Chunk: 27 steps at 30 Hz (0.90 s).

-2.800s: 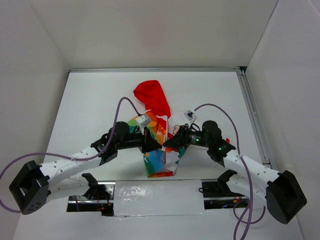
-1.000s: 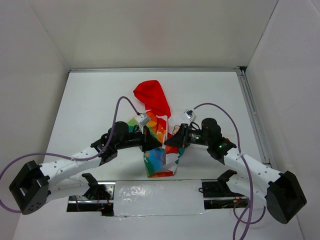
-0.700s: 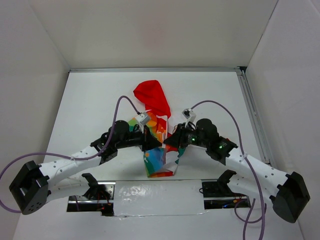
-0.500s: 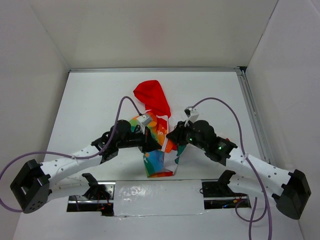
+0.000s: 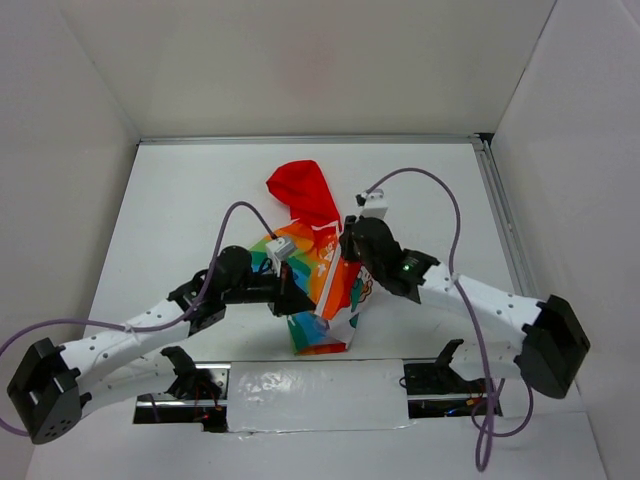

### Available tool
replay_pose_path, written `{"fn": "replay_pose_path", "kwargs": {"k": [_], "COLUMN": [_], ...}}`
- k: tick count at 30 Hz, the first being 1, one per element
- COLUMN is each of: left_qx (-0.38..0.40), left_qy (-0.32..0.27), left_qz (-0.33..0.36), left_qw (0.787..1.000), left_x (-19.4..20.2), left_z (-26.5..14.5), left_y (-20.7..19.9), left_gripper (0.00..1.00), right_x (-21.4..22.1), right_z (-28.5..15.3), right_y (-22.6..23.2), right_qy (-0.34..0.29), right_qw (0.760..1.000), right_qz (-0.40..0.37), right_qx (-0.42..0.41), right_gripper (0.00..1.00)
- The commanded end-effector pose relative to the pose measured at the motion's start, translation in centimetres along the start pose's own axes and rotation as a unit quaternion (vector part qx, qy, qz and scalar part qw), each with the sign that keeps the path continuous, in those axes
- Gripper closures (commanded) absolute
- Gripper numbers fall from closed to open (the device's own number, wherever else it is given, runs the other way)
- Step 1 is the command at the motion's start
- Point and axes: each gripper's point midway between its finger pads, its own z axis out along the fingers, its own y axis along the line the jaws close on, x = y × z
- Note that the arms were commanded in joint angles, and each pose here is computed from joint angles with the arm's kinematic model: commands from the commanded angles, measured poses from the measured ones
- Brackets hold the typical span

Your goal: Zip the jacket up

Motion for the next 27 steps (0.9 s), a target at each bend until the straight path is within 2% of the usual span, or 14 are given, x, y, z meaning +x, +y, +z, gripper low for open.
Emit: {"fn": "replay_pose_path", "kwargs": {"k": [1, 5, 7, 13, 16, 18, 19, 20, 22, 23, 24, 25, 27], "left_qx": [0.033, 0.024, 0.028, 0.043, 0.03, 0.026, 0.019, 0.013, -0.007, -0.016, -0.027, -0.045, -0.066], "left_qy": [0.037, 0.034, 0.046, 0.064, 0.081, 0.083, 0.086, 0.089, 0.085, 0.082, 0.078, 0.069, 0.058], "left_qz": [-0.028, -0.047, -0.059, -0.072, -0.084, -0.086, -0.087, -0.088, -0.09, -0.091, -0.092, -0.093, -0.099], "left_qw": [0.998, 0.998, 0.997, 0.994, 0.993, 0.993, 0.992, 0.992, 0.992, 0.992, 0.992, 0.992, 0.991], "left_x": [2.7, 3.6, 4.6, 6.2, 7.0, 7.0, 6.6, 6.7, 6.2, 6.0, 5.7, 5.2, 4.6], "left_z": [-1.5, -2.6, -2.8, -3.2, -3.3, -3.2, -3.2, -3.1, -3.0, -2.9, -2.9, -3.0, -3.3], "left_y": [-2.0, -2.0, -2.1, -2.5, -2.1, -2.1, -2.1, -2.0, -1.5, -1.3, -1.1, -0.7, -0.4], "left_gripper": [1.0, 1.0, 1.0, 1.0, 1.0, 0.99, 0.85, 0.47, 0.03, 0.01, 0.01, 0.01, 0.01], "right_x": [-4.4, -5.7, -7.8, -11.6, -13.9, -13.7, -14.0, -14.2, -15.1, -15.5, -17.1, -16.6, -17.4], "right_z": [2.7, 7.5, 9.3, 18.3, 21.8, 22.6, 22.8, 22.6, 20.9, 20.2, 18.5, 17.8, 15.5], "right_y": [-2.4, -4.7, -5.2, -8.9, -10.8, -11.1, -10.9, -10.8, -10.3, -10.2, -9.7, -10.0, -10.2], "right_qy": [-0.055, -0.045, -0.057, -0.06, -0.069, -0.05, -0.052, -0.054, -0.069, -0.075, -0.089, -0.083, -0.088], "right_qw": [0.995, 0.991, 0.989, 0.983, 0.979, 0.98, 0.98, 0.98, 0.981, 0.981, 0.982, 0.983, 0.984], "right_qz": [0.005, 0.011, 0.019, 0.049, 0.068, 0.061, 0.062, 0.064, 0.073, 0.076, 0.085, 0.085, 0.088], "right_qx": [0.086, 0.126, 0.134, 0.165, 0.177, 0.182, 0.184, 0.18, 0.167, 0.161, 0.142, 0.137, 0.124], "right_gripper": [1.0, 1.0, 1.0, 1.0, 1.0, 1.0, 1.0, 0.98, 0.81, 0.72, 0.37, 0.01, 0.0]}}
